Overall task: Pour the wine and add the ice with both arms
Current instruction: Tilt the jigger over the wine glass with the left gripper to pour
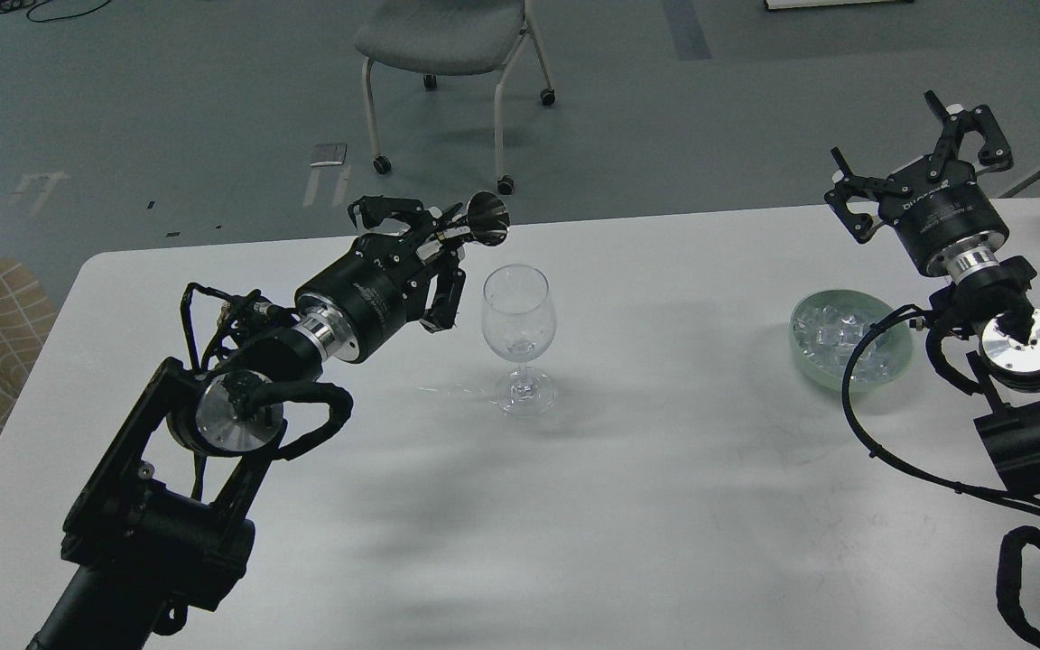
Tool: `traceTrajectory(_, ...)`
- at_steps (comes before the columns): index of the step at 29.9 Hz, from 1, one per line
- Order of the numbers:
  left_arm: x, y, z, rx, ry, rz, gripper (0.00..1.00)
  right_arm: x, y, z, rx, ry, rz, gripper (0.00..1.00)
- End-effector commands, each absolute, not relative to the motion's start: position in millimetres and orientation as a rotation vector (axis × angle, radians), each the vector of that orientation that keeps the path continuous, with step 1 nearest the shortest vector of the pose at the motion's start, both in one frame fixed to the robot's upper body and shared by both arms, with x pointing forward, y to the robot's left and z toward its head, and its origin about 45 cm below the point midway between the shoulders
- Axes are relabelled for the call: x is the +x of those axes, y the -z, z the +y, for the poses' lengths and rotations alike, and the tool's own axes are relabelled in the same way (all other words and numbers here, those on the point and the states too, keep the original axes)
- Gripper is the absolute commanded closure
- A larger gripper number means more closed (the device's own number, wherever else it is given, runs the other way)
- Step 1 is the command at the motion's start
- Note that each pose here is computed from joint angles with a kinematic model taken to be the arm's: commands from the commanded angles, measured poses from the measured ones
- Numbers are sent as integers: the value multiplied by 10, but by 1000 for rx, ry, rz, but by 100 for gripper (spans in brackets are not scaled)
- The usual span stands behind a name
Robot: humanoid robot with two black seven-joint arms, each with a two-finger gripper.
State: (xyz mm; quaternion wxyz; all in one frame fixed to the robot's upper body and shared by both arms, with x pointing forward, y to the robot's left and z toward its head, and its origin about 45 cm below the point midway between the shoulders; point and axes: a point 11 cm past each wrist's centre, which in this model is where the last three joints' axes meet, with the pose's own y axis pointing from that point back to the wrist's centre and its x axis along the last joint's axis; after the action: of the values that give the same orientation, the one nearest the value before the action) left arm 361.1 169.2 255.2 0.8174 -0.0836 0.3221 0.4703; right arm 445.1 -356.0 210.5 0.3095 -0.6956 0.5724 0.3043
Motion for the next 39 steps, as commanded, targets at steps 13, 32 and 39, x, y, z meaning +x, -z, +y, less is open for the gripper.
traceTrajectory(13, 3596, -2542, 1517, -68, -963, 575, 100, 4458, -2143, -3533, -1847, -797, 1497, 0)
traceTrajectory(32, 3669, -2551, 1680, 20, -963, 440, 100, 4450, -2132, -3539, -1845, -799, 1498, 0)
traceTrajectory(39, 3664, -2589, 1651, 27, -943, 407, 100, 4450, -2132, -3550, -1845, -796, 1499, 0)
